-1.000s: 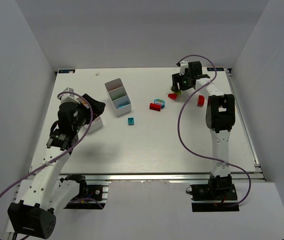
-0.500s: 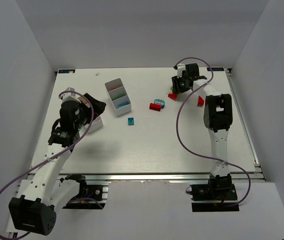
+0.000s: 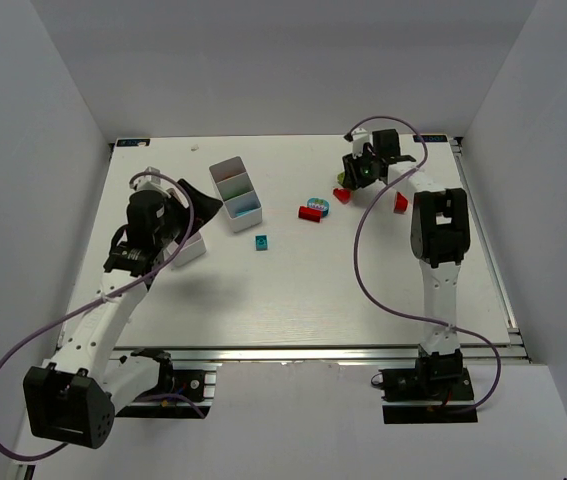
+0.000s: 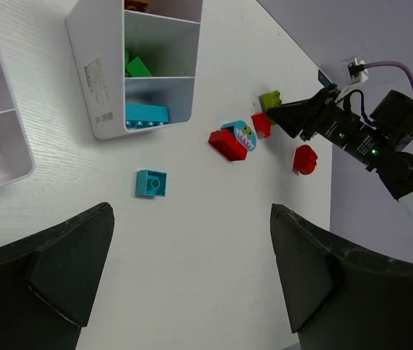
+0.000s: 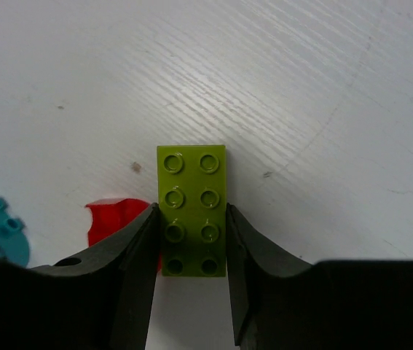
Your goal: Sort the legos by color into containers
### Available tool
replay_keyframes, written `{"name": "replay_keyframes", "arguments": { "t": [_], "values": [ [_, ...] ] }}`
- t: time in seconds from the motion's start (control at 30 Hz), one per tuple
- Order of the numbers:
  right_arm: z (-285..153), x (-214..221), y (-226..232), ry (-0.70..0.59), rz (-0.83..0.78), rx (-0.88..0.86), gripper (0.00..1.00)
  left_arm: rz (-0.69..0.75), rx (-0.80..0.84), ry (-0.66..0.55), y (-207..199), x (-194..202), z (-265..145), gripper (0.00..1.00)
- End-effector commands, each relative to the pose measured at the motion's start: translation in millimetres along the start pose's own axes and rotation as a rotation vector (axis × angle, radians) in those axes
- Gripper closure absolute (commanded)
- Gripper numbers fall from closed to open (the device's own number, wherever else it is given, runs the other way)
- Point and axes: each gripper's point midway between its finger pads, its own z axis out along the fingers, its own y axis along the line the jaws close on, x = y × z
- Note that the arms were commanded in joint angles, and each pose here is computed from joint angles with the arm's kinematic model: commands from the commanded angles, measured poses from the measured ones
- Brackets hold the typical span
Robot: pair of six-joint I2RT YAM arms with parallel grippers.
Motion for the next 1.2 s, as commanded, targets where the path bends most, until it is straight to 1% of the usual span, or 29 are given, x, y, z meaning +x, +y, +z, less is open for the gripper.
{"name": "replay_keyframes", "arguments": {
  "t": [0.0, 0.03, 0.07, 0.17, 0.2, 0.27, 0.47, 0.5, 0.53, 0.6, 0.67, 0.77, 0.87, 1.17],
  "values": [
    [-51.0, -85.9, 17.8, -0.244, -0.152, -0.058, 0.96, -0.008, 0.102, -0.005, -27.8, -11.2, -3.9, 0.04],
    [-55.8, -89.3, 22.3, -0.257, -0.171, -0.082, 0.98, -0.010, 0.110, 0.000, -29.0, -10.1, -3.5, 0.05],
    [-61.5, -93.8, 37.8, -0.283, -0.198, -0.162, 0.98, -0.016, 0.114, 0.008, -28.9, -8.2, -2.3, 0.05],
    [-85.6, -102.0, 72.5, -0.341, -0.289, -0.314, 1.00, -0.024, 0.136, 0.029, -32.2, -4.3, -0.4, 0.07],
    [-86.2, -94.1, 83.4, -0.335, -0.292, -0.343, 1.00, -0.021, 0.142, 0.036, -33.2, -2.9, 0.0, 0.07],
    [-101.7, -103.2, 102.4, -0.378, -0.344, -0.381, 1.00, -0.024, 0.156, 0.044, -35.6, -1.5, -0.2, 0.08],
    [-129.7, -85.9, 180.8, -0.393, -0.449, -0.590, 1.00, -0.039, 0.186, 0.064, -38.7, 3.7, 0.1, 0.12],
    [-139.3, -88.5, 199.7, -0.408, -0.479, -0.622, 1.00, -0.038, 0.192, 0.060, -39.9, 2.5, 0.4, 0.12],
    [-140.7, -79.1, 210.9, -0.399, -0.482, -0.650, 1.00, -0.040, 0.195, 0.066, -39.8, 4.4, 0.9, 0.13],
    [-154.2, -80.1, 240.1, -0.422, -0.522, -0.711, 1.00, -0.052, 0.211, 0.088, -41.3, 8.5, 1.7, 0.15],
    [-159.8, -76.8, 257.4, -0.420, -0.521, -0.747, 1.00, -0.060, 0.218, 0.106, -41.2, 12.7, 2.9, 0.16],
    [-168.6, -80.3, 290.1, -0.424, -0.536, -0.803, 1.00, -0.075, 0.256, 0.166, -44.5, 24.6, 2.8, 0.20],
    [-172.3, -83.4, 307.5, -0.432, -0.550, -0.826, 1.00, -0.090, 0.258, 0.197, -41.9, 32.7, 3.8, 0.20],
    [-178.4, -84.8, 365.6, -0.436, -0.583, -0.908, 1.00, -0.115, 0.293, 0.226, -44.3, 40.0, 3.4, 0.24]
  ]
}}
